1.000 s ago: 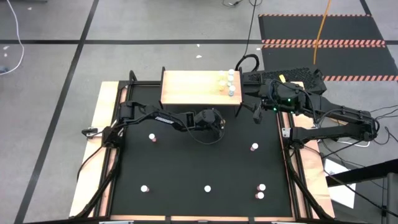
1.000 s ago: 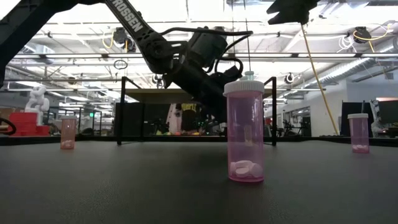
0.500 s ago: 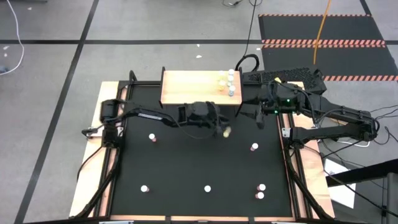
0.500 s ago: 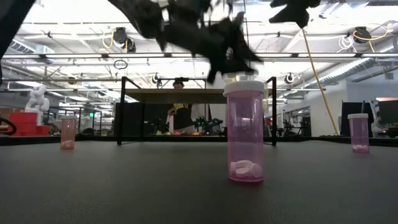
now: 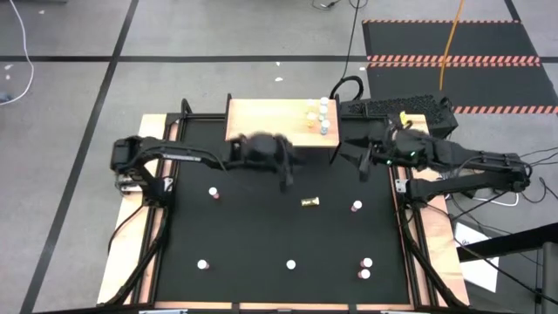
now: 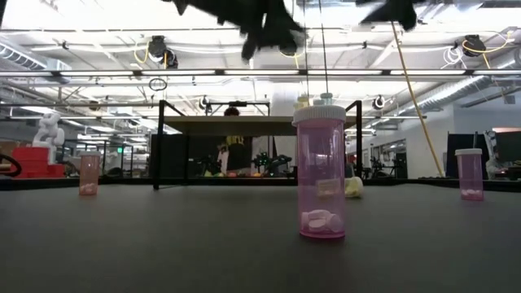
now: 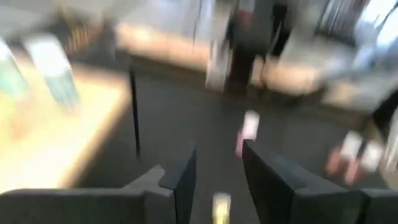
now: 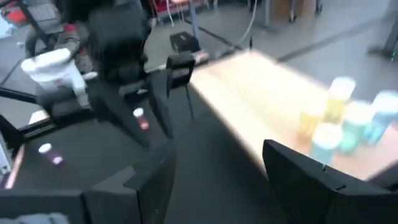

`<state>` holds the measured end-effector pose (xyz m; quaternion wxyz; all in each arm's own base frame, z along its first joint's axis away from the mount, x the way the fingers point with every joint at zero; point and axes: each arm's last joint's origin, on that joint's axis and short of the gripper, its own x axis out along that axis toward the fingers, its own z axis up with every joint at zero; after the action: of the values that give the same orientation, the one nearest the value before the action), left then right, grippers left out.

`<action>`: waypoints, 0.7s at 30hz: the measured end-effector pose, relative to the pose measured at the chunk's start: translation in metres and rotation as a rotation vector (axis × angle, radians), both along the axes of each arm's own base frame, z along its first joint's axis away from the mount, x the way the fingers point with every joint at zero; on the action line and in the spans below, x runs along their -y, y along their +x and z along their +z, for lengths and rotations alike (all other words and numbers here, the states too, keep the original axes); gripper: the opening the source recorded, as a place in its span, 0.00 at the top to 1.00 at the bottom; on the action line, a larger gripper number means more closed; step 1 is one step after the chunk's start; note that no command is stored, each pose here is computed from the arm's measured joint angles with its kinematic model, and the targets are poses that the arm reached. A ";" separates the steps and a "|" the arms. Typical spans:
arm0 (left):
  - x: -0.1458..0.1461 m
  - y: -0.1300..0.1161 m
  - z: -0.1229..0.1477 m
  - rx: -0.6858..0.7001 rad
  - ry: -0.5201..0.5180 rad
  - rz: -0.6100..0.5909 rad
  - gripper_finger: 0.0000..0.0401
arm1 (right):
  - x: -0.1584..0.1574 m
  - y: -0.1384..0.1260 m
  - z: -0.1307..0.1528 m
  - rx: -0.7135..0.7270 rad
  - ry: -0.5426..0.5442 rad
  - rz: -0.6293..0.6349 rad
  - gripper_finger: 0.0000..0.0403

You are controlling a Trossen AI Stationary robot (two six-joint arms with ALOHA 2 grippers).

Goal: Pick and place medicine bottles onto shelf by color
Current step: Put the yellow pill bottle on the shelf aligned with the other yellow pill bottles

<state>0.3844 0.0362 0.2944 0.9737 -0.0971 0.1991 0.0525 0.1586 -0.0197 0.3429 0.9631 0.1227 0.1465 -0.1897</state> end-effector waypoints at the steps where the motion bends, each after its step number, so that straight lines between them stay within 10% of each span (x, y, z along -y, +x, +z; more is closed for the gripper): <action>1: 0.003 0.004 -0.015 -0.078 0.006 -0.010 0.67 | -0.001 0.000 -0.009 0.006 0.037 -0.005 0.42; 10: 0.034 0.045 -0.125 -0.284 -0.076 -0.185 0.49 | -0.023 0.009 -0.087 0.098 0.377 -0.010 0.42; 16: 0.035 0.051 -0.160 -0.361 -0.074 -0.117 0.27 | -0.034 0.008 -0.093 0.114 0.416 -0.045 0.42; 21: 0.034 0.053 -0.172 -0.373 -0.008 -0.105 0.29 | -0.037 0.007 -0.093 0.124 0.428 -0.054 0.42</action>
<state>0.4375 0.0025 0.1223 0.9209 -0.0792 0.3813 0.0181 0.1659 0.0169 0.2502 0.9168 0.3395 0.1205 -0.1722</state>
